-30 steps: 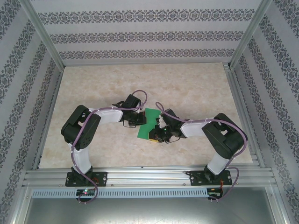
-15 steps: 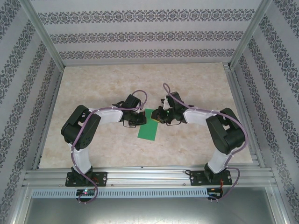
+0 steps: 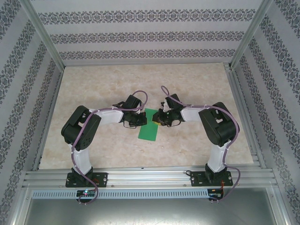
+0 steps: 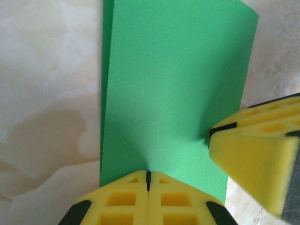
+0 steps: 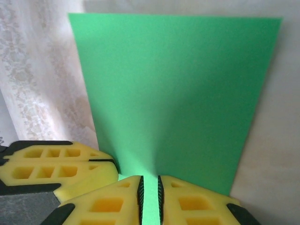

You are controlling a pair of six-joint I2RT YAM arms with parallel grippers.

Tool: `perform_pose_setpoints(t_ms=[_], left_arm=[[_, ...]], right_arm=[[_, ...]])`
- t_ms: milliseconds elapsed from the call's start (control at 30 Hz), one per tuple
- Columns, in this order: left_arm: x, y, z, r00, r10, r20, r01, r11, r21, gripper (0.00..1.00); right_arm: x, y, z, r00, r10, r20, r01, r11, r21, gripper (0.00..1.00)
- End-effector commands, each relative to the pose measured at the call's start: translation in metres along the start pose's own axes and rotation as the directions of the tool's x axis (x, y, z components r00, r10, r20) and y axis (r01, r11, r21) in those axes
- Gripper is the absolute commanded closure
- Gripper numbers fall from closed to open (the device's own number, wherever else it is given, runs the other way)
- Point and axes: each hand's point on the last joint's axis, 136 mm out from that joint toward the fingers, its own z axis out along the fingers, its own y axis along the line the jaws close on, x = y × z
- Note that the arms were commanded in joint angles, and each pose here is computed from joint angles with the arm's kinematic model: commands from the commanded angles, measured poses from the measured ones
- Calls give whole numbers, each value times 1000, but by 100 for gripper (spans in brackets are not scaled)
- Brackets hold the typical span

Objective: Fold a paper plane with a square sheet of paper (pick it up from the middle)
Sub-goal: Fold the square sheet of paper in half at the center of the table.

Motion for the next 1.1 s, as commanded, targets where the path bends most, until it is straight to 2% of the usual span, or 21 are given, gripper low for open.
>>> perform_pose_setpoints(t_ms=[0, 233, 633, 867, 1067], left_arm=[[46, 41, 7, 989, -59, -139, 38, 988, -152, 100], [47, 40, 6, 989, -65, -136, 45, 988, -148, 100], [46, 34, 1, 989, -68, -131, 50, 990, -131, 100], [47, 29, -1, 989, -79, -126, 66, 992, -104, 100], [47, 30, -1, 989, -91, -120, 79, 991, -105, 100]], right_arm=[[-22, 17, -21, 998, -39, 50, 41, 999, -31, 81], [-44, 0, -19, 998, -27, 57, 26, 999, 25, 82], [-45, -31, 4, 1000, 16, 12, -17, 995, 97, 82], [-50, -18, 0, 1000, -24, -7, 24, 996, 88, 82], [-56, -9, -8, 996, -92, -8, 92, 983, 158, 81]])
